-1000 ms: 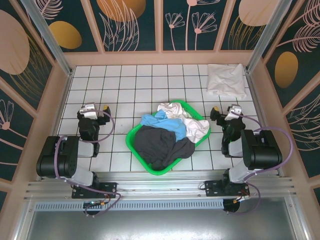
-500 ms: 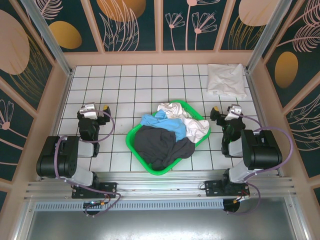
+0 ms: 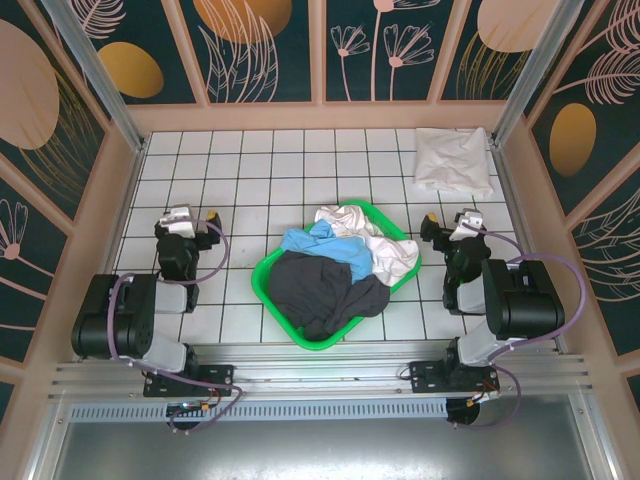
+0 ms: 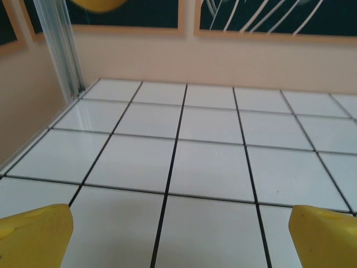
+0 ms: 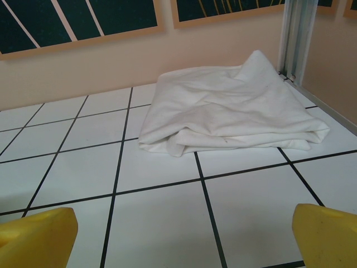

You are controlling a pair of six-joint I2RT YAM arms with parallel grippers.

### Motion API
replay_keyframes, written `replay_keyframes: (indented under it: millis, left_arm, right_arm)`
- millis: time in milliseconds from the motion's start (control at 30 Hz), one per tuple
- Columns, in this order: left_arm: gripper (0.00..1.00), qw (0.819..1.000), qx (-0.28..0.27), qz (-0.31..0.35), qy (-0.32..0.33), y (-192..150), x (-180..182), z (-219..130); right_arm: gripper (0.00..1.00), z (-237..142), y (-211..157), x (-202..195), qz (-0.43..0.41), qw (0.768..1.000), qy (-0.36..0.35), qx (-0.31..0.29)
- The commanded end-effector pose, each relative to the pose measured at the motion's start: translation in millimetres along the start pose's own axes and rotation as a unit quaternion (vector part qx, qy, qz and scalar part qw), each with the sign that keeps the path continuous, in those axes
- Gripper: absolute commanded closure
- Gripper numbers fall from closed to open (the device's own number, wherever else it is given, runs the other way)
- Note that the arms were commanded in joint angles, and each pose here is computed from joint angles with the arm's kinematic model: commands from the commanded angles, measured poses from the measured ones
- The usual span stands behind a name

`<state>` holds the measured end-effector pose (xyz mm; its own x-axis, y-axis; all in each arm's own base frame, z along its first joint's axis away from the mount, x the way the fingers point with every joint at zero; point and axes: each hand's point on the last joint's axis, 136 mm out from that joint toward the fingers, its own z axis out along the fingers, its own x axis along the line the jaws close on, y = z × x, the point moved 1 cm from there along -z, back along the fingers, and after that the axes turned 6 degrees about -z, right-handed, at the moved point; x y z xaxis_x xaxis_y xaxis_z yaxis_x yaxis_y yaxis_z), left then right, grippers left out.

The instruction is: Fold and stack the t-shirts

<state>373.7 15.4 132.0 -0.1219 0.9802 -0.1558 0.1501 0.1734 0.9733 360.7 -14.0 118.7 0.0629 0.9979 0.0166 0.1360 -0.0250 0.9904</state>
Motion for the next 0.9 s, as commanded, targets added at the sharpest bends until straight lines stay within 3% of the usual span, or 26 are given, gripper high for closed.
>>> replay_keyframes:
  millis: [0,67,133,200,267,300,367,400,600,667,867]
  left_arm:
    - [0.01,0.997,0.032,-0.048,0.055,34,8,14]
    - [0.01,0.980,0.042,-0.158,0.110,62,16,14]
    - [0.01,0.951,0.067,-0.264,0.144,82,16,11]
    - [0.01,0.955,0.107,-0.274,0.040,105,-25,16]
    - [0.01,0.941,0.124,-0.308,-0.064,117,-63,10]
    - [0.01,0.940,0.125,-0.300,-0.104,121,-82,4]
    - [0.01,0.955,0.128,-0.245,-0.113,126,-115,-13]
    - [0.01,0.959,0.138,-0.219,-0.117,124,-132,-21]
    - [0.01,0.950,0.221,-0.087,-0.202,83,-243,-87]
    - [0.01,0.938,0.250,-0.041,-0.237,57,-276,-114]
    - [0.01,0.872,0.326,0.064,-0.360,-7,-355,-199]
  right_arm:
    - [0.01,0,18,-8,-0.005,0.999,-0.048,-0.022]
    - [0.01,-1,32,-9,-0.018,0.996,-0.080,-0.024]
    - [0.01,-8,61,-10,-0.020,0.989,-0.143,-0.042]
    - [0.01,-32,93,-22,0.090,0.967,-0.212,-0.108]
    - [0.01,-49,96,-25,0.210,0.950,-0.201,-0.117]
    - [0.01,-47,99,-20,0.222,0.957,-0.153,-0.108]
    - [0.01,-44,110,0,0.228,0.970,-0.018,-0.087]
    - [0.01,-43,111,6,0.227,0.971,0.010,-0.070]
    - [0.01,-36,111,31,0.197,0.977,0.050,0.056]
    - [0.01,-38,113,37,0.193,0.976,0.066,0.074]
    - [0.01,-39,108,26,0.164,0.980,0.031,0.104]
